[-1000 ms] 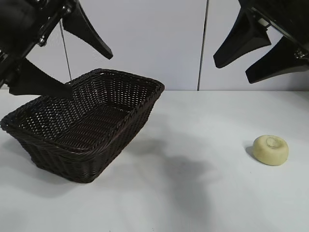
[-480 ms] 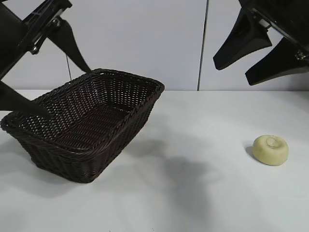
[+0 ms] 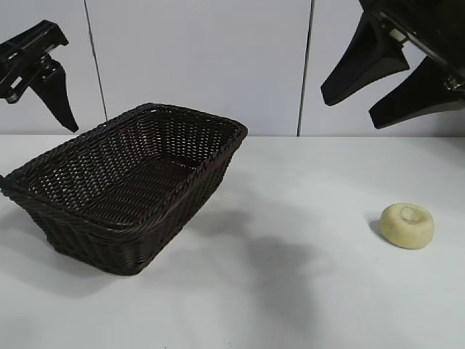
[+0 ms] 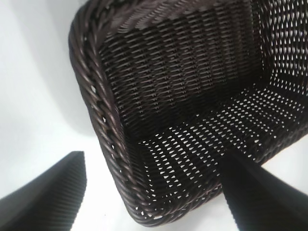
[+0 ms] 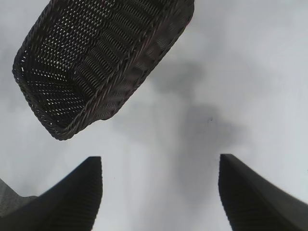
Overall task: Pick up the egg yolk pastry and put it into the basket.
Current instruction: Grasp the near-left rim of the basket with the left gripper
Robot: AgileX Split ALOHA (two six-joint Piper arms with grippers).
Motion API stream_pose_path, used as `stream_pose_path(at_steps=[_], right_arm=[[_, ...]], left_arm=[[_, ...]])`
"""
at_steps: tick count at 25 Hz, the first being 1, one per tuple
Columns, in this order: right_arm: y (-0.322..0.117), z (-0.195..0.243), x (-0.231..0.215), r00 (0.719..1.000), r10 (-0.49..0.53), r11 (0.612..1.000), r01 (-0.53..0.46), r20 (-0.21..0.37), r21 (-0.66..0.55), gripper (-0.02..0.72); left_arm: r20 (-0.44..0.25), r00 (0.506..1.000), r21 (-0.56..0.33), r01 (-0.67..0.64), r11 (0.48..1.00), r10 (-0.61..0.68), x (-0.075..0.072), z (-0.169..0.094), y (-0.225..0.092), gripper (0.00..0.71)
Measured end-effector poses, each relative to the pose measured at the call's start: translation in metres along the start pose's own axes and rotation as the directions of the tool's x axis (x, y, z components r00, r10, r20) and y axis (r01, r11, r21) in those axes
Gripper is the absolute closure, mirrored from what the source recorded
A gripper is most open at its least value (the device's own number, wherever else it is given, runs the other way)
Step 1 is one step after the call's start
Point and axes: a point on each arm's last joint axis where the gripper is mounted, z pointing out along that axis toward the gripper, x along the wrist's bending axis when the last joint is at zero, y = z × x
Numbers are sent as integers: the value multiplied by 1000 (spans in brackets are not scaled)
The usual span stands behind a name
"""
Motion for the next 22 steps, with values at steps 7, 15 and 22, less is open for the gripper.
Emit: stream_pose_path(at_steps=[7, 15, 22], right_arm=[[0, 0, 0, 1000, 0, 1000, 0, -2, 5, 206], [-1, 0, 0, 1000, 0, 1000, 0, -3, 6, 206], [-1, 0, 0, 1000, -2, 1000, 2, -3, 10, 206]], left_arm=[[-55, 998, 14, 1, 1000, -1, 4, 30, 0, 148], [-131, 991, 35, 8, 999, -3, 10, 80, 0, 148], [-166, 986, 44, 15, 999, -7, 16, 100, -1, 165]])
